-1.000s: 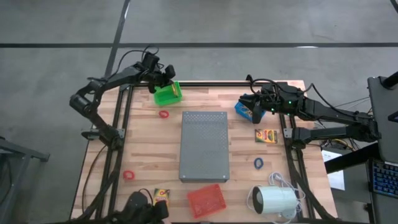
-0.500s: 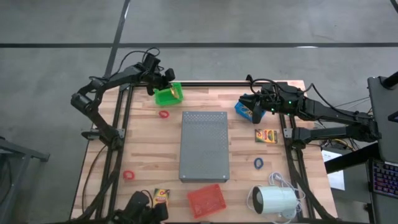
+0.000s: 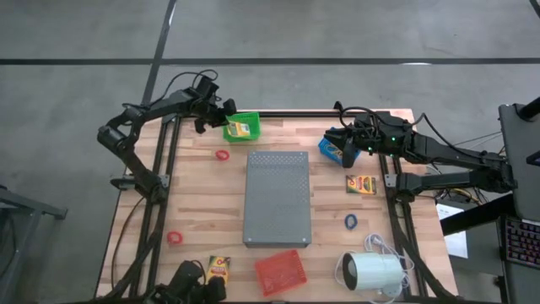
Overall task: Pick & Place Office Desk Supplies
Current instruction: Put the top left yellow crayon box into the green basket
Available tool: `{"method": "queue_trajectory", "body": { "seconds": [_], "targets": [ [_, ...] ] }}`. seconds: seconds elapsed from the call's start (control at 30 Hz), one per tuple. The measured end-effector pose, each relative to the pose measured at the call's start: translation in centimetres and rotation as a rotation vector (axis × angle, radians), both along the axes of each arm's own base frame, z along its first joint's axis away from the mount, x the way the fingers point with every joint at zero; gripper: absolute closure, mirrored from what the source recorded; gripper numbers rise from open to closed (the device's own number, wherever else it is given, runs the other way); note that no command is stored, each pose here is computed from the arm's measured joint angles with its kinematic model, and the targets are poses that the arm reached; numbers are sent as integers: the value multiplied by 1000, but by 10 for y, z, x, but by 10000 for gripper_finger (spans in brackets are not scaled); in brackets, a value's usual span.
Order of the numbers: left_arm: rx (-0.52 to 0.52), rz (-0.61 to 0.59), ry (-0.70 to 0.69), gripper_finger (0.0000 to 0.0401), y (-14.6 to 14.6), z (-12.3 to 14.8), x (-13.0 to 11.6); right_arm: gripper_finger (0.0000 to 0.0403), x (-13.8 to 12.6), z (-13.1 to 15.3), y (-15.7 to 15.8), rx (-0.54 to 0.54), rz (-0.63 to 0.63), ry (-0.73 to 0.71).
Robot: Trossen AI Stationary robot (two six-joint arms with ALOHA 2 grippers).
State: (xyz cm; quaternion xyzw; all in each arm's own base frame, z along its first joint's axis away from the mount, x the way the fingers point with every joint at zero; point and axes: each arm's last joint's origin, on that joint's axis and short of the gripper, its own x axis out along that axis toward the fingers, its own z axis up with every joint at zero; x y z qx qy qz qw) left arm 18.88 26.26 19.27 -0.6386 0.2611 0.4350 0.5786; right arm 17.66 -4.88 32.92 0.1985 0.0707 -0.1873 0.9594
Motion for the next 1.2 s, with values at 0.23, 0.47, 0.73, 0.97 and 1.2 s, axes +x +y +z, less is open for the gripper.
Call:
{"method": "queue_trajectory", "body": {
  "seconds": [0.23, 0.47, 0.73, 0.97, 1.2],
  "targets": [
    [13, -24, 42, 398, -1, -1, -2, 333, 0, 0, 0, 0, 0, 0],
    [-1, -10, 99, 384, -4, -3, -5, 324, 0, 0, 0, 0, 0, 0],
    [-17, 5, 146, 397, -6, -5, -8, 319, 0, 0, 0, 0, 0, 1],
    [-61, 20, 203, 395, -9, -6, -14, 330, 0, 0, 0, 0, 0, 0],
    [-102, 51, 238, 395, -7, -8, -25, 334, 0, 0, 0, 0, 0, 1]
  ]
}}
